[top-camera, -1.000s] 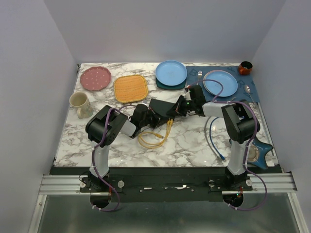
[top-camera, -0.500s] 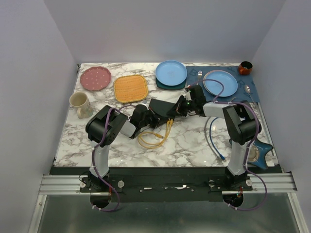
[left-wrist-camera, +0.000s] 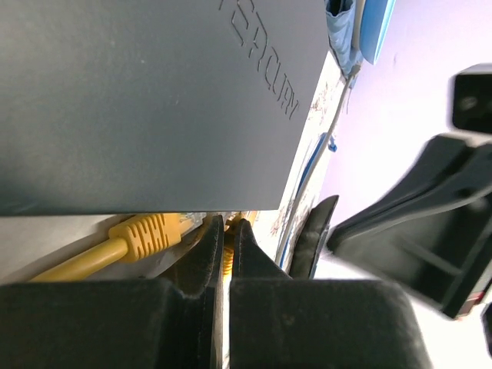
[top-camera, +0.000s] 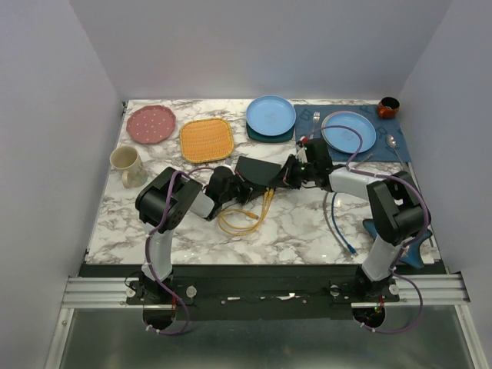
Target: Pull the plug from the switch port
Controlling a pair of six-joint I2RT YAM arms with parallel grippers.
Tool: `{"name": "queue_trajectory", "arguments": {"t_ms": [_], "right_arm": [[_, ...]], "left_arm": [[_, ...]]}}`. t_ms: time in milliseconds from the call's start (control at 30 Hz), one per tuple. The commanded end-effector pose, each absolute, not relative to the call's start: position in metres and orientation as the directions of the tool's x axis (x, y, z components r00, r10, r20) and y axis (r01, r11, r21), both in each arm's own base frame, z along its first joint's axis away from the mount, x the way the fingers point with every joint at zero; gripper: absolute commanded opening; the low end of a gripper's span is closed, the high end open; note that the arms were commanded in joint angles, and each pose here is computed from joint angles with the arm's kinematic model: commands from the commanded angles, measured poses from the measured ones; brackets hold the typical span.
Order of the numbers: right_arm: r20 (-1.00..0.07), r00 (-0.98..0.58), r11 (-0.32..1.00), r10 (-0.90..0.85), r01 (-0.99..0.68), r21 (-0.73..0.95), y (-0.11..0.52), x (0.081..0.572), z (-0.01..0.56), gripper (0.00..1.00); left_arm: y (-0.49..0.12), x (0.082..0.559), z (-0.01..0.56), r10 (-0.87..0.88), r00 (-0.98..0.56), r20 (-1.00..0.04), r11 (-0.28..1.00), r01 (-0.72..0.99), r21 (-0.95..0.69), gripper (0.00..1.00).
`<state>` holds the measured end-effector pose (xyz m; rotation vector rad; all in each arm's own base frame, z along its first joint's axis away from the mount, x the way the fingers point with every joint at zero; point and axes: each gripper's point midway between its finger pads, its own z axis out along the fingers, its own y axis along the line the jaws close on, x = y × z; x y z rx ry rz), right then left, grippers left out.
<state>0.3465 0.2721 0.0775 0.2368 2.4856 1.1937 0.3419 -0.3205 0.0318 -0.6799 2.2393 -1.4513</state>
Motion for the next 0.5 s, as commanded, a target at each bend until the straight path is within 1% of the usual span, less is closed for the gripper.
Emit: {"name": "queue_trajectory", "arguments": {"t_ms": [0,233,400,467], "right_arm": [[-0.216,-0.94,0.679,0.264,0.022,0.734,0.268,0.324,0.048,0.09],[-0.18,-0.951,0.692,0.251,0.046,0.721,0.27,0.323,0.033,0.09],[-0.209,-0.938,0.696,0.277,0.046,0.716,0.272,0.338,0.042,0.09],[-0.221,-0.934,0.69,0.281,0.036,0.722,0.272,0.341,0.049,0.09]], "left_arm": [[-0.299,0.325,-0.011,-0.609,-0.792,-0.033,0.439,-0.302,-0.846,0.0],[-0.296,0.323,0.001,-0.603,-0.796,-0.063,0.449,-0.273,-0.851,0.0],[-0.289,0.316,0.01,-0.593,-0.799,-0.1,0.476,-0.248,-0.844,0.0],[-0.288,0.316,0.023,-0.593,-0.796,-0.122,0.471,-0.22,-0.854,0.0]]}}
